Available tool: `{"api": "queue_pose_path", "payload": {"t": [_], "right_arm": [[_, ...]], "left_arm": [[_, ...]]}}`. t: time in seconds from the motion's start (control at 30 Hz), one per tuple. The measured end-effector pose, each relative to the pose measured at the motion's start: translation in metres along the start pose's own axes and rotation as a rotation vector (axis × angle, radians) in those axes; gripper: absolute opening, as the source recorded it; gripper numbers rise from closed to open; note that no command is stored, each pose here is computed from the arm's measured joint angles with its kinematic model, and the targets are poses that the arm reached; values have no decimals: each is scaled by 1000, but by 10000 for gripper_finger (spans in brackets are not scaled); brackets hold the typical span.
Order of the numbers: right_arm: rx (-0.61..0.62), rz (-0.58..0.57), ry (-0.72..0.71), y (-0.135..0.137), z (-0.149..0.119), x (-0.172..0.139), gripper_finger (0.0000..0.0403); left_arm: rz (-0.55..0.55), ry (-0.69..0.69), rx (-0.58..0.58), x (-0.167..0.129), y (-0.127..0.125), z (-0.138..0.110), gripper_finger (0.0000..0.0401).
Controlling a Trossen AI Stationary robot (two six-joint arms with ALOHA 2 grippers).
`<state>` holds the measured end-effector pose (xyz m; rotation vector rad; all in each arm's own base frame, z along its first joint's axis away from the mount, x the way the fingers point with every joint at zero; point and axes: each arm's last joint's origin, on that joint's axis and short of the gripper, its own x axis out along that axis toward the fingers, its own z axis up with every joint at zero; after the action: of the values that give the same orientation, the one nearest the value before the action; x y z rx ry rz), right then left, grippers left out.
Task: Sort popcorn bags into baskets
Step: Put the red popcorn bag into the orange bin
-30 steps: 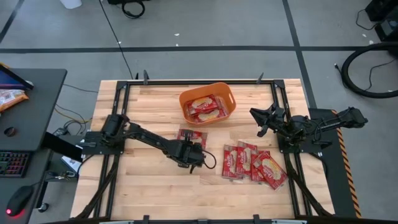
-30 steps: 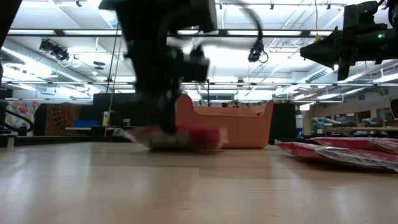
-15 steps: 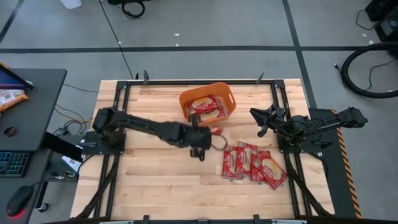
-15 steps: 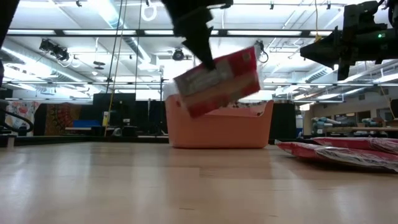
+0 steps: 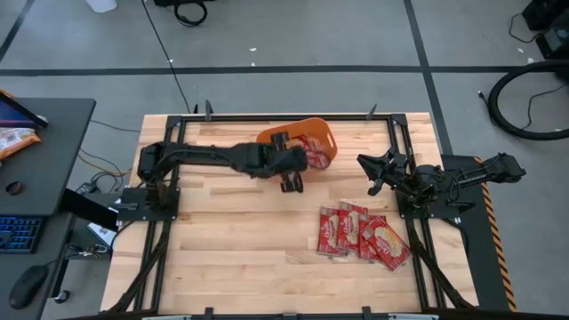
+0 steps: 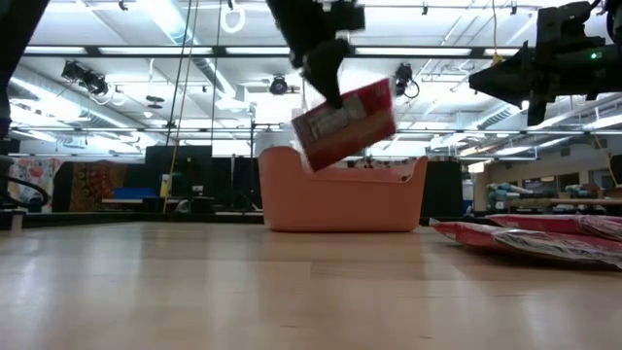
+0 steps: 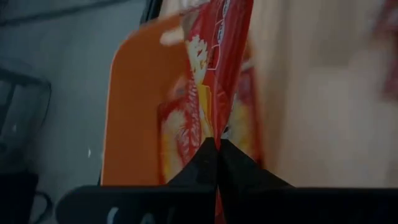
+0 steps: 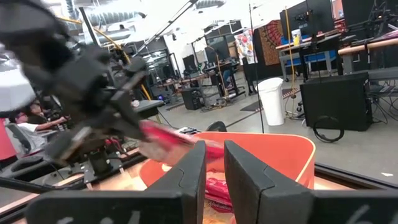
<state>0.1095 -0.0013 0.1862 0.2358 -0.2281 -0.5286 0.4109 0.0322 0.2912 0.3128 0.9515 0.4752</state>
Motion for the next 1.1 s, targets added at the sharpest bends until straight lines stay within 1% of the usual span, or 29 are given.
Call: {"api": "queue_pose_path", "payload": {"t": [0.07,0.2,0.27,0.37,0.47,0.53,0.63,0.73,0.83,0.9,0.97,1.0,1.03,1.1], "right_arm": [[0,0,0,0,0,0,61],[0,1,0,0,0,0,61],[0,0,0,0,0,0,61],[0,1,0,0,0,0,61],[-1,0,1,0,0,0,61],[-1,0,1,0,0,0,61],[-1,0,1,0,0,0,61],[-1,0,1,0,0,0,61],[-1,0,1,0,0,0,61],[-1,0,1,0,0,0,61],[-1,0,1,0,0,0,61],[-1,0,1,0,0,0,61],[-1,0,1,0,0,0,61],[-1,0,1,0,0,0,61]], "left_arm": [[4,24,-22,12,10,-2,3],[-47,89,-76,34,29,-11,3],[-66,141,-87,48,33,-18,4],[-57,178,-92,65,37,-23,6],[-47,196,-105,74,40,-26,11],[-42,207,-100,77,41,-28,20],[-21,190,-83,75,40,-26,46],[-32,184,-48,73,34,-24,75],[-121,152,47,69,23,-21,100],[-255,107,140,64,10,-17,109],[-421,29,215,57,-5,-12,112],[-486,-11,242,54,-13,-10,112],[-536,-51,269,52,-21,-7,113],[-582,-109,316,49,-37,-3,113]]}}
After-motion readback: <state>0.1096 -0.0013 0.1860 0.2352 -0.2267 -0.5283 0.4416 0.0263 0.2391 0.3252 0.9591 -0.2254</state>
